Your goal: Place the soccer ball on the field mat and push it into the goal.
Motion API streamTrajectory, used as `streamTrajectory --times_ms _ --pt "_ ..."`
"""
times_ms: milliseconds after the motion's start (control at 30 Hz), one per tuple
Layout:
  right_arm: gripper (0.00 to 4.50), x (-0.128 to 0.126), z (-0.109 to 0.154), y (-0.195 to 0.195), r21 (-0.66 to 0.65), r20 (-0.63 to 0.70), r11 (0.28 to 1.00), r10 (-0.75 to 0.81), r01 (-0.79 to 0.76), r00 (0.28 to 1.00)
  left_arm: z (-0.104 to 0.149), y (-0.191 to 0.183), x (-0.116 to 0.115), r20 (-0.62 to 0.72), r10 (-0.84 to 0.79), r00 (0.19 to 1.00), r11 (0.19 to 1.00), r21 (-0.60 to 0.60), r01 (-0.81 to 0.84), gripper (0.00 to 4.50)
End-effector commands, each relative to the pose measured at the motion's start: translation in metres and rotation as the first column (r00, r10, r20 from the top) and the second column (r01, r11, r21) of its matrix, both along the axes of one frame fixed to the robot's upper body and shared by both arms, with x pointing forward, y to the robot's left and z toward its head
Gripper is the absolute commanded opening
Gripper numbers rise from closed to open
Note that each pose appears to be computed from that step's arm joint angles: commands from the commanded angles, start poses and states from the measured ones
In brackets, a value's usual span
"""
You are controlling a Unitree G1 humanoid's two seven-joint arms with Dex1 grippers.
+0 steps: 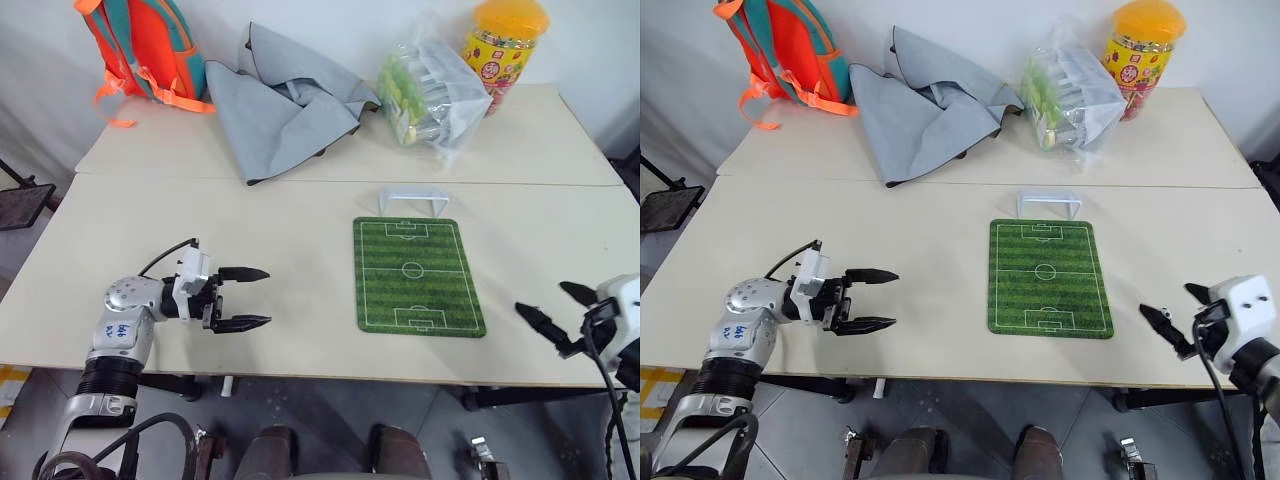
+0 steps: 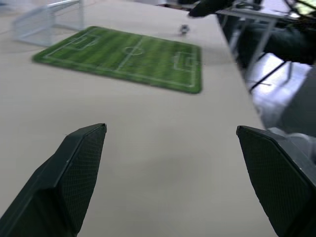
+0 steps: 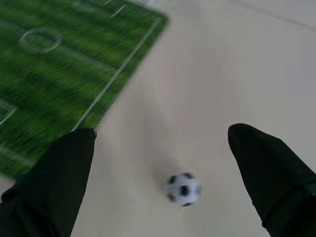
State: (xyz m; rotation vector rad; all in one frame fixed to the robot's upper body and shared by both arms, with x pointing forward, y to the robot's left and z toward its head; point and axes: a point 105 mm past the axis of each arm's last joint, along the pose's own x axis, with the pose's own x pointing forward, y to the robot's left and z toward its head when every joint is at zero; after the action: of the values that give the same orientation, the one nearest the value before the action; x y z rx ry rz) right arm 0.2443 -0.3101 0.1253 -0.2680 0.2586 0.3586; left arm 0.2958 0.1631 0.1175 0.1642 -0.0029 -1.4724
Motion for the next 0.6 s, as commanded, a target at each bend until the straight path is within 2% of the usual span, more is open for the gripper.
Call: streamTrajectory --times_ms 33,200,533,600 --pt "4.48 0.002 0.001 -0.004 -0.043 0.001 0.999 0.027 -0.027 1.000 0.009 -0.001 -0.001 0.036 -0.034 0.999 0.999 -0.006 0.034 4.50" --pt "4.48 0.015 -0.009 -0.018 -0.006 -0.020 0.999 -0.036 0.036 0.999 0.011 -0.001 -0.004 0.040 -0.042 0.998 0.999 -0.003 0.043 4.50" --pt "4.48 0.013 -0.045 -0.017 0.040 -0.136 0.999 -0.023 0.028 0.991 0.006 0.008 -0.006 0.028 -0.016 0.999 1.000 0.027 0.015 4.50" --pt "4.10 0.017 -0.045 -0.022 0.087 -0.134 0.994 -0.057 0.069 0.989 0.008 0.007 -0.004 0.036 -0.013 0.999 1.000 0.025 0.012 4.50"
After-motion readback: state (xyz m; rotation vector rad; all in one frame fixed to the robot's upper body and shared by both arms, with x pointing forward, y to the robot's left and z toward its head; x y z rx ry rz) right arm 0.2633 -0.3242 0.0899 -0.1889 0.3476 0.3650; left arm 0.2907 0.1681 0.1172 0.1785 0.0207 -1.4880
